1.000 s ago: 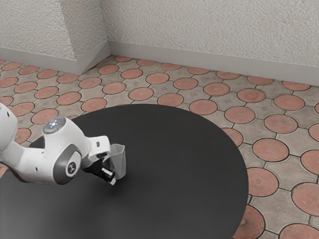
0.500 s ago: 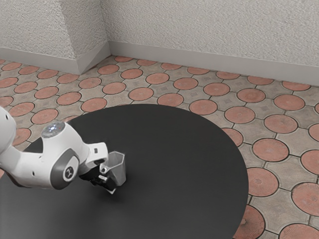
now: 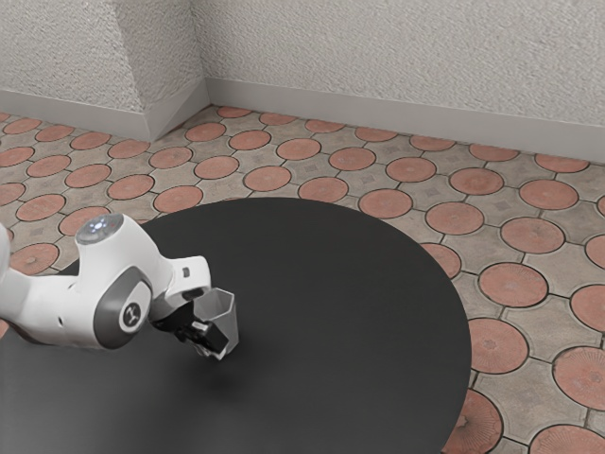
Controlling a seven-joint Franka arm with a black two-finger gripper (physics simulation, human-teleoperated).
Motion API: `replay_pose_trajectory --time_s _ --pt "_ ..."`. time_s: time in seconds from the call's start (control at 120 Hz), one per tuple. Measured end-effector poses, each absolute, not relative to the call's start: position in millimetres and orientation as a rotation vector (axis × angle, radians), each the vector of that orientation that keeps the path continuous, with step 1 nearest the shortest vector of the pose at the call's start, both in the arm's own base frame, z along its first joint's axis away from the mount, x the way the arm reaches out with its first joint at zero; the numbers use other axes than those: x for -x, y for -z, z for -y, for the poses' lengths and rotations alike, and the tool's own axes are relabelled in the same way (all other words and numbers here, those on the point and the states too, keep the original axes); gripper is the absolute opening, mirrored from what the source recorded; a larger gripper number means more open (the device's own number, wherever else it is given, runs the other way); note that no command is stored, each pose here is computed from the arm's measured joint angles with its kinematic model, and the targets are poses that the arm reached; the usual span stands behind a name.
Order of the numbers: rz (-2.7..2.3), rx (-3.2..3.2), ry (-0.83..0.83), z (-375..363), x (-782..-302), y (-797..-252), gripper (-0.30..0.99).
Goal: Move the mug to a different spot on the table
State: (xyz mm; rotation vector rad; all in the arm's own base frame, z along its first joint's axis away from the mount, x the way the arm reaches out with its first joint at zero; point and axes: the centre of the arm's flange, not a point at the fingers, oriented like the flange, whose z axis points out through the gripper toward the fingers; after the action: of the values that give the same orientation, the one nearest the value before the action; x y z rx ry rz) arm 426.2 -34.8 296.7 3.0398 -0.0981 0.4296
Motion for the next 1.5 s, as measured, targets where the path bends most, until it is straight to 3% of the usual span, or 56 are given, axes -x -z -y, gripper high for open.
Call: replay_pose_trajectory --time_s 0.5,0.833,1.208,1.35,1.5 --pt "0.027 -3.038 -0.373 31.3 -407.0 -320.9 0.69" --pt "0.084 -2.981 -0.338 36.3 -442.5 -440.5 0.69" --pt "0.483 -3.051 -0.269 60.8 -562.4 -594.5 0.69" --pt "0.521 -3.088 -0.275 77.5 -565.8 -649.1 0.69" --pt "0.544 -3.104 -0.194 93.2 -556.5 -655.0 0.69"
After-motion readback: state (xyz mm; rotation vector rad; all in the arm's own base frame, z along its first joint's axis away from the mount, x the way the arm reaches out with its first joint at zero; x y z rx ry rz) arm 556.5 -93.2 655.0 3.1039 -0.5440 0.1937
